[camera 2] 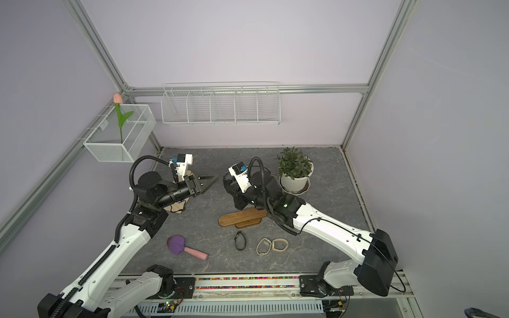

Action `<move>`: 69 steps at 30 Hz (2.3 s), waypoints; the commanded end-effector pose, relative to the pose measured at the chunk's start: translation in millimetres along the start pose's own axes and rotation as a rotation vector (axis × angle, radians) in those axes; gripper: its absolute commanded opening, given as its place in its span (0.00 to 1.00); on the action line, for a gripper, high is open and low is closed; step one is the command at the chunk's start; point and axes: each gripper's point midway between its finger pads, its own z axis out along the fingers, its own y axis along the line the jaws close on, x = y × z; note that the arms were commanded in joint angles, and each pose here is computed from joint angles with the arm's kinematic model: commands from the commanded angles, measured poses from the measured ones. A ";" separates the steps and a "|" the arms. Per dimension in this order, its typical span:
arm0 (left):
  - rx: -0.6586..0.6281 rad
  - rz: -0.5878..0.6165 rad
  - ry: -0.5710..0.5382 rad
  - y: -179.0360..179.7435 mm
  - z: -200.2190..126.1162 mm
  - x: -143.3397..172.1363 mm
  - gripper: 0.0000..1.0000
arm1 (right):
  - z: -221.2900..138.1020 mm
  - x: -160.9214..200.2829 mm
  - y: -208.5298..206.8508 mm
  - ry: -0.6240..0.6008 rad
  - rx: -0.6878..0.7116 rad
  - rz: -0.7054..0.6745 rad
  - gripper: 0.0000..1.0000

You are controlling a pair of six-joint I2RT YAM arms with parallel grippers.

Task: Place watch on stand
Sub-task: Pick up the watch at the center of the board.

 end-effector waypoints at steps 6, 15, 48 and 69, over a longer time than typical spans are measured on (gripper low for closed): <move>-0.026 0.053 0.010 0.5 8.9 0.3 0.66 | -1.8 -29.8 2.1 -0.091 0.044 -0.040 0.07; -0.012 0.006 0.012 5.4 23.2 -7.0 0.73 | 6.7 -19.1 24.6 -0.062 -0.021 -0.104 0.07; 0.064 -0.001 0.008 -18.0 38.4 -19.6 0.01 | 6.3 -25.5 33.6 -0.107 -0.022 -0.143 0.45; 0.103 0.085 0.271 -28.6 51.2 -0.6 0.00 | -112.7 -11.9 18.0 -0.116 -0.121 -0.152 0.64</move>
